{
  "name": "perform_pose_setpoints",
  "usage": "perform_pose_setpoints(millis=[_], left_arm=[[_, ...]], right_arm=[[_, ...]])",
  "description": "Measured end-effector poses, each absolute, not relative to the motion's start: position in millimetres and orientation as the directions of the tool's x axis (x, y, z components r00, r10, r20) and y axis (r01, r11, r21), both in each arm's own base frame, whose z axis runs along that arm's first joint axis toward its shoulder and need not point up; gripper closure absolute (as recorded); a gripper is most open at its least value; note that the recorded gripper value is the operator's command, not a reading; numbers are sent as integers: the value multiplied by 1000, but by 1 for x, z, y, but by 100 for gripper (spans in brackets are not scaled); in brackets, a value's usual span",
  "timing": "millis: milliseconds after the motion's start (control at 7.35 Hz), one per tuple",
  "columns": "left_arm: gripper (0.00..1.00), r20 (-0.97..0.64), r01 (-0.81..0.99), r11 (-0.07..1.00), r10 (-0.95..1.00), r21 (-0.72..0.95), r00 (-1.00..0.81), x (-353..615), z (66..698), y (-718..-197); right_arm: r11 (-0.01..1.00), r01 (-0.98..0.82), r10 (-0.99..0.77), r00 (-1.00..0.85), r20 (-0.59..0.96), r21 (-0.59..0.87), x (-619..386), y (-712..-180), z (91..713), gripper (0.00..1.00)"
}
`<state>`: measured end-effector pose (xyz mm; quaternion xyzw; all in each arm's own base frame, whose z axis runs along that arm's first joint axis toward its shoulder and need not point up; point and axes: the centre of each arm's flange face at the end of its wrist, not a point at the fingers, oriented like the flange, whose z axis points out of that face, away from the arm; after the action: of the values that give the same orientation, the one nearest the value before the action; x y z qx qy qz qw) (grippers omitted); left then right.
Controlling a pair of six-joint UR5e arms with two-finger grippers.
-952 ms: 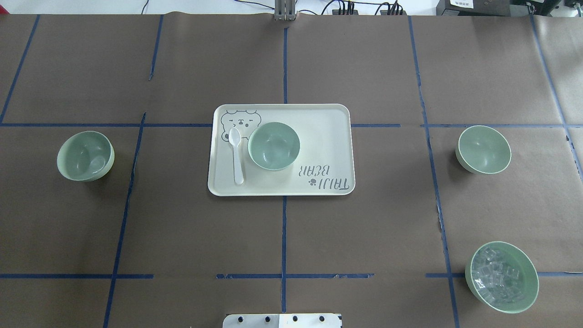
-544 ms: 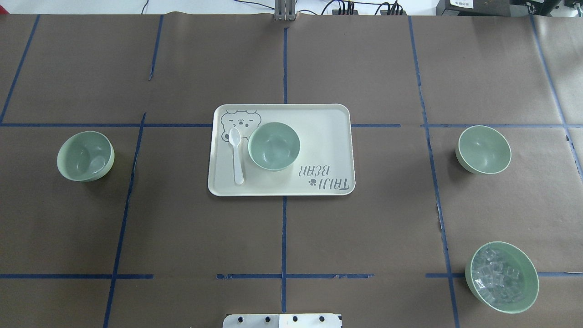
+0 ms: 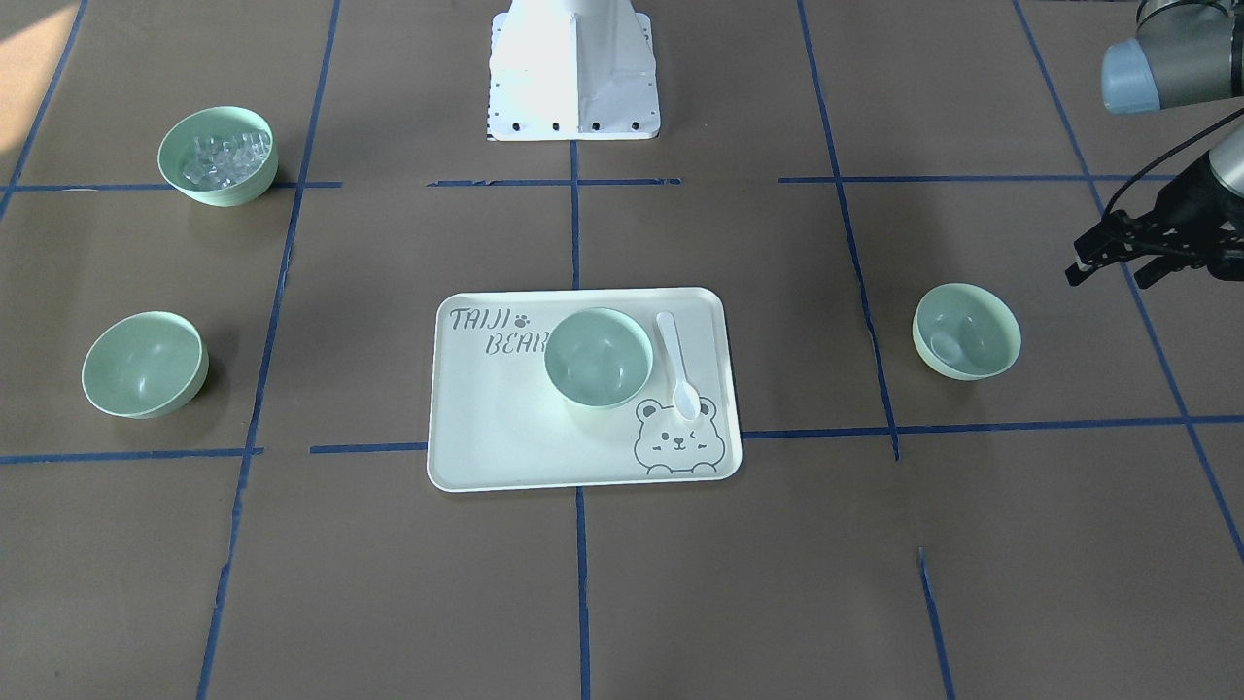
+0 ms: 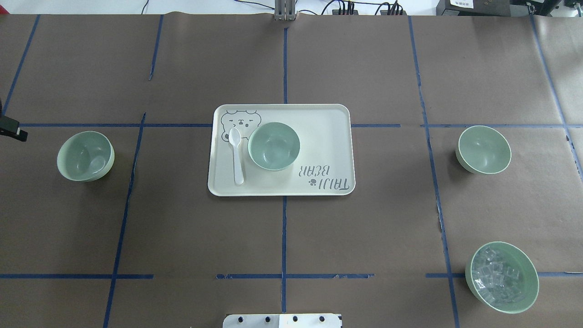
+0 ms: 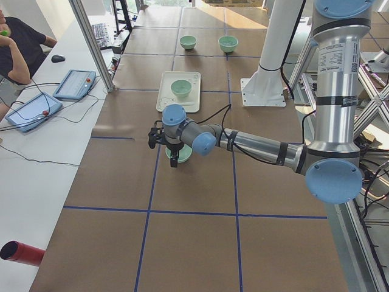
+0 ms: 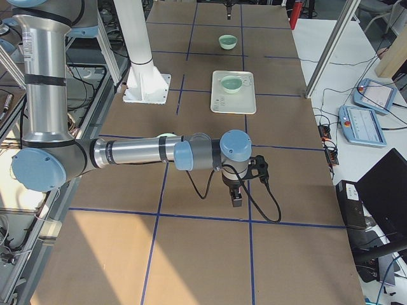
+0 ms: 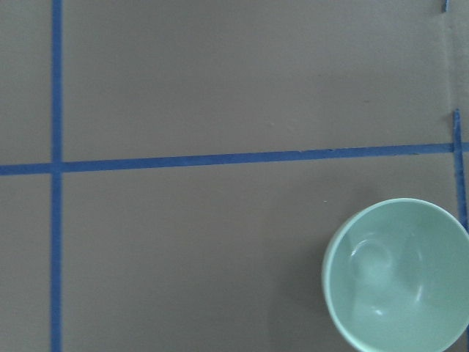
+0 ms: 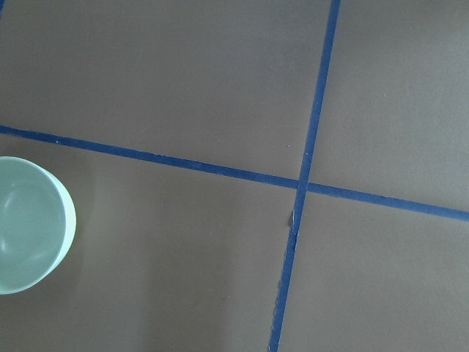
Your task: Stack green bowls together
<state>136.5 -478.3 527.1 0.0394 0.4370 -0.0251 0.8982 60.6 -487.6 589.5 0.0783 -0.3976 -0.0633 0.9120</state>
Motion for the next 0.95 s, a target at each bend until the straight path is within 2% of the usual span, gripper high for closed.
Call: perform_pose_setpoints(millis=[408, 544, 816, 952], left_arm=[[0, -784, 154, 988, -88, 10, 615, 193, 549, -470], [5, -780, 171, 985, -106, 2, 617, 212, 554, -466], [26, -776, 194, 981, -135, -17, 616, 239, 556, -460], [32, -770, 204, 979, -149, -25, 620, 250, 557, -460]], right_arm=[[988, 15, -125, 664, 737, 155, 40, -494, 567, 0], [993, -13, -78, 658, 749, 114, 21, -494, 552, 0], [996, -50, -24, 642, 766, 73, -13, -495, 531, 0], [996, -63, -7, 634, 774, 61, -29, -496, 526, 0]])
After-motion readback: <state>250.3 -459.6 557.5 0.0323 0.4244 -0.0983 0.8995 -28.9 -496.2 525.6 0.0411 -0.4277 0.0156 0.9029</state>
